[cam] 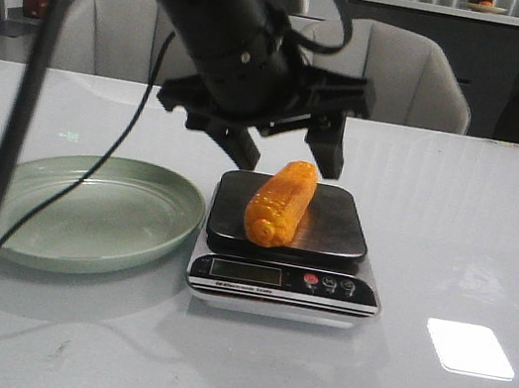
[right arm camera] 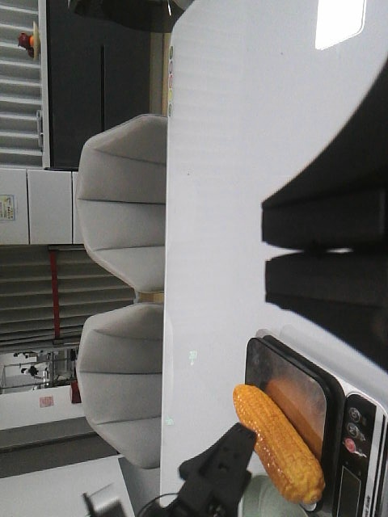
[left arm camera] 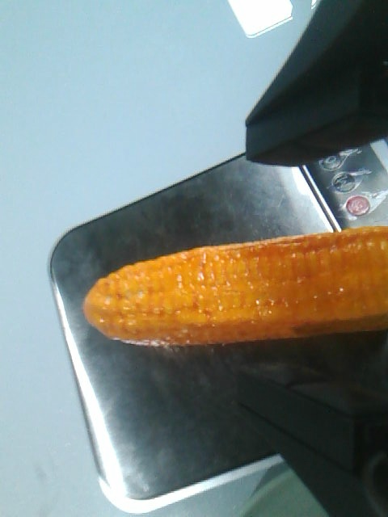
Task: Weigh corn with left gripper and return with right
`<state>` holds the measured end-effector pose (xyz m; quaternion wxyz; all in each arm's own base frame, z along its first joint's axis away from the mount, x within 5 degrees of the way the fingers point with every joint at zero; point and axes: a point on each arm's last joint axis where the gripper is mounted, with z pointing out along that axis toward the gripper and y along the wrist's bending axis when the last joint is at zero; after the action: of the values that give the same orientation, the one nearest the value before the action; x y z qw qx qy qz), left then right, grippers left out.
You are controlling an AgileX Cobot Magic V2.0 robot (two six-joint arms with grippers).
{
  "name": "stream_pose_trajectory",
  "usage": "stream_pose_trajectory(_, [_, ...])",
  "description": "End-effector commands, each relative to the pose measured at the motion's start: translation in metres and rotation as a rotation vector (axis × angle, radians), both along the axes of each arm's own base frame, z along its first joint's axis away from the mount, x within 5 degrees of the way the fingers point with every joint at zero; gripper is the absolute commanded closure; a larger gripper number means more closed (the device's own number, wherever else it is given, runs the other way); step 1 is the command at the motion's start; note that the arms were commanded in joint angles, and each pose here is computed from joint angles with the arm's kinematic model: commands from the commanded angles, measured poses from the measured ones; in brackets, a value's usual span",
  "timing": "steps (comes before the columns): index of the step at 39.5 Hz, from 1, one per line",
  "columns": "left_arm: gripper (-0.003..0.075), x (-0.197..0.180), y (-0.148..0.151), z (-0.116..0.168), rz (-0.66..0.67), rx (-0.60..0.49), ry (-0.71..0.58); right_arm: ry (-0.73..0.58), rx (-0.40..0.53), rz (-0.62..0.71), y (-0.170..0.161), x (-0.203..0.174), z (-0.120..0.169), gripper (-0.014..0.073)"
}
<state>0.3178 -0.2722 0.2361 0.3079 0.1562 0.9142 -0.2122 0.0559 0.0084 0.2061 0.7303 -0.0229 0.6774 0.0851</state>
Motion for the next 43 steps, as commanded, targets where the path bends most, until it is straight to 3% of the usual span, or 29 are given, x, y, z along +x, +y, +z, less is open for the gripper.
stream_pose_trajectory(1, [0.0167, -0.016, 0.013, 0.061, -0.018, -0.067, -0.150, -0.092, -0.009, -0.010, -0.001, -0.002, 0.005, 0.0430])
stream_pose_trajectory(11, [0.0167, -0.076, 0.065, 0.106, -0.024, -0.112, -0.252, -0.092, -0.009, -0.010, -0.001, -0.002, 0.005, 0.0430])
stream_pose_trajectory(20, [0.0167, -0.137, 0.118, 0.124, -0.024, -0.167, -0.344, -0.092, -0.009, -0.010, -0.001, -0.002, 0.005, 0.0430])
stream_pose_trajectory(39, [0.0169, -0.236, 0.206, 0.091, -0.034, -0.183, -0.529, -0.092, -0.009, -0.010, -0.001, -0.002, 0.005, 0.0430])
stream_pose_trajectory(43, [0.0210, -0.252, 0.220, 0.080, -0.035, -0.179, -0.550, -0.092, -0.009, -0.010, -0.001, -0.002, 0.005, 0.0430])
